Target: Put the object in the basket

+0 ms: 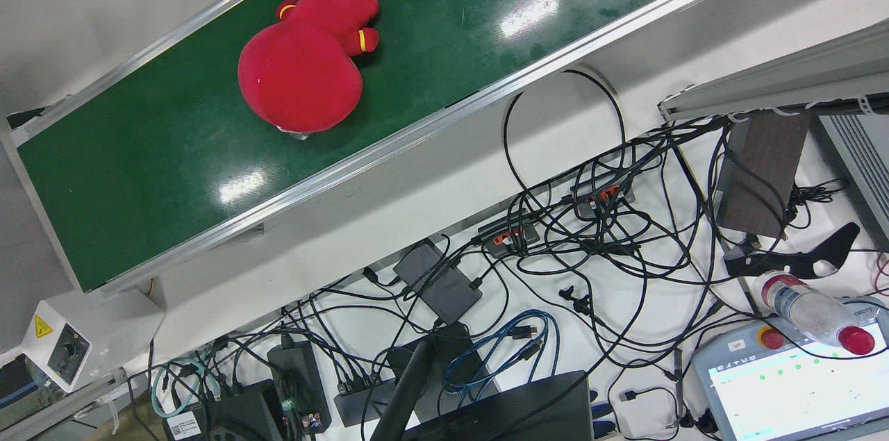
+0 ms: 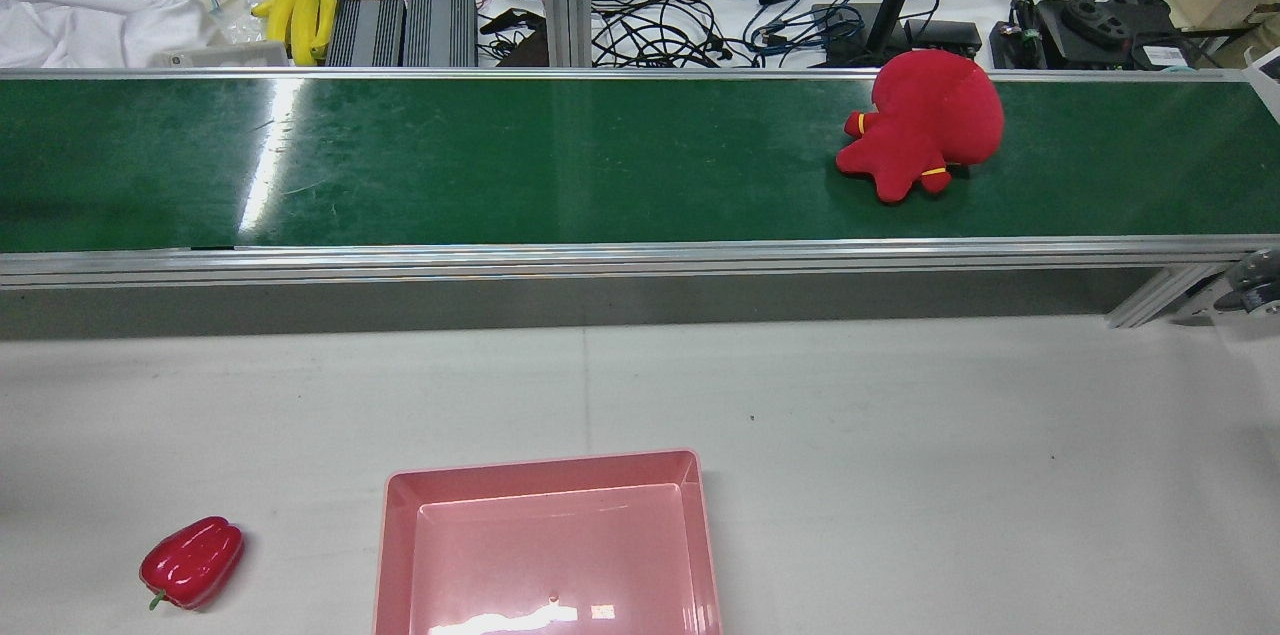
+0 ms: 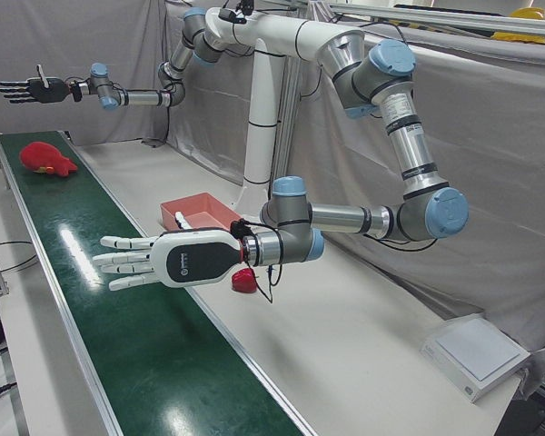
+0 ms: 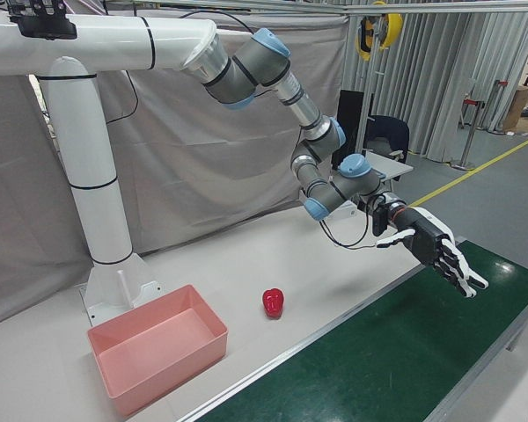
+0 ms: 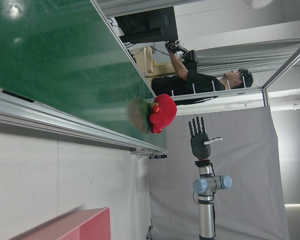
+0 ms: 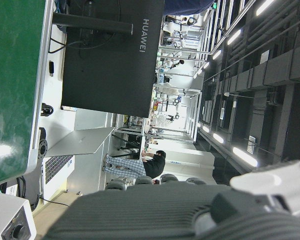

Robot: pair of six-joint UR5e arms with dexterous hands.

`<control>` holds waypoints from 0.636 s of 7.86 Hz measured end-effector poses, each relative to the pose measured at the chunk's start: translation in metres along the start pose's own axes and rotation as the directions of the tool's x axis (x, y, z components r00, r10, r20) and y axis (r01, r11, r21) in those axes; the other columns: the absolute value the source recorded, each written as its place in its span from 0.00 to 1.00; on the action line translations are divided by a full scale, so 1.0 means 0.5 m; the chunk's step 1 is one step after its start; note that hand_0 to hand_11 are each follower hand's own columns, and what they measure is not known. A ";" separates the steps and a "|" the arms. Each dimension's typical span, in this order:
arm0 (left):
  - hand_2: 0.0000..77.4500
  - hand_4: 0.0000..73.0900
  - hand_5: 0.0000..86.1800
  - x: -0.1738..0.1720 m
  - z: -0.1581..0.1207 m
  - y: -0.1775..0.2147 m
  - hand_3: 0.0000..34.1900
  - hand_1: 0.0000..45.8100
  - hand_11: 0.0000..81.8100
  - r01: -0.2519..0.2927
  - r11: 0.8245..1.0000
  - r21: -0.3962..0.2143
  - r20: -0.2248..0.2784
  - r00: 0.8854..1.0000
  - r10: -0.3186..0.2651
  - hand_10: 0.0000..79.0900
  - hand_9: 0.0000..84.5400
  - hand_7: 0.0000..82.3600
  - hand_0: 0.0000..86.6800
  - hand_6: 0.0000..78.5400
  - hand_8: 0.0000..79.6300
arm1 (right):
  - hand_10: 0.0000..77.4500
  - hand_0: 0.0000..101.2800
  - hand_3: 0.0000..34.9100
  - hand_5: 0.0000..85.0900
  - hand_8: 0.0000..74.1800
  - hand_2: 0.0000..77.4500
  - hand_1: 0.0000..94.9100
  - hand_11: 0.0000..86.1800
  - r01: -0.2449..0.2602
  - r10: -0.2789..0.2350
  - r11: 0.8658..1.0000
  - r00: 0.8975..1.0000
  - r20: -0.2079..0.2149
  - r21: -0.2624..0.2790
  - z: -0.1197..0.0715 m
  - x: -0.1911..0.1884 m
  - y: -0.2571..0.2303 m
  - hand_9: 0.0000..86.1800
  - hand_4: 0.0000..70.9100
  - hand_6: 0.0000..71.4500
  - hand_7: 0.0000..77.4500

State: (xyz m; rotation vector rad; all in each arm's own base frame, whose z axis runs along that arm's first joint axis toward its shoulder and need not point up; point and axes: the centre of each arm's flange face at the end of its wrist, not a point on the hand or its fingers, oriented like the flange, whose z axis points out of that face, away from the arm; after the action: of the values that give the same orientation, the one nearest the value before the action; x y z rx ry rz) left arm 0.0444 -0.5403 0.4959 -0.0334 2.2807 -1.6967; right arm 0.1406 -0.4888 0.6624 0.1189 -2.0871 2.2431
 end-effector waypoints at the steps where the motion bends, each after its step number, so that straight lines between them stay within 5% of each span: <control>1: 0.01 0.11 0.19 -0.002 -0.005 -0.004 0.00 0.44 0.01 0.000 1.000 0.004 0.002 1.000 0.000 0.00 0.14 0.02 0.72 0.02 0.08 | 0.00 0.00 0.00 0.00 0.00 0.01 0.00 0.00 0.000 0.000 1.000 1.000 0.000 0.000 0.000 0.000 0.000 0.00 0.00 0.00 0.01; 5: 0.01 0.12 0.20 -0.009 -0.015 -0.013 0.00 0.44 0.01 -0.001 1.000 0.015 0.010 1.000 0.001 0.00 0.14 0.02 0.72 0.02 0.09 | 0.00 0.00 0.00 0.00 0.00 0.01 0.00 0.00 0.000 0.000 1.000 1.000 0.000 0.000 0.000 0.000 0.000 0.00 0.00 0.00 0.01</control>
State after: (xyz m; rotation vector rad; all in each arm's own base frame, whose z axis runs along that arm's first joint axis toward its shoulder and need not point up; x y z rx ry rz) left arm 0.0458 -0.5341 0.5049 -0.0376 2.2606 -1.7094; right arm 0.1406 -0.4888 0.6625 0.1189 -2.0869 2.2432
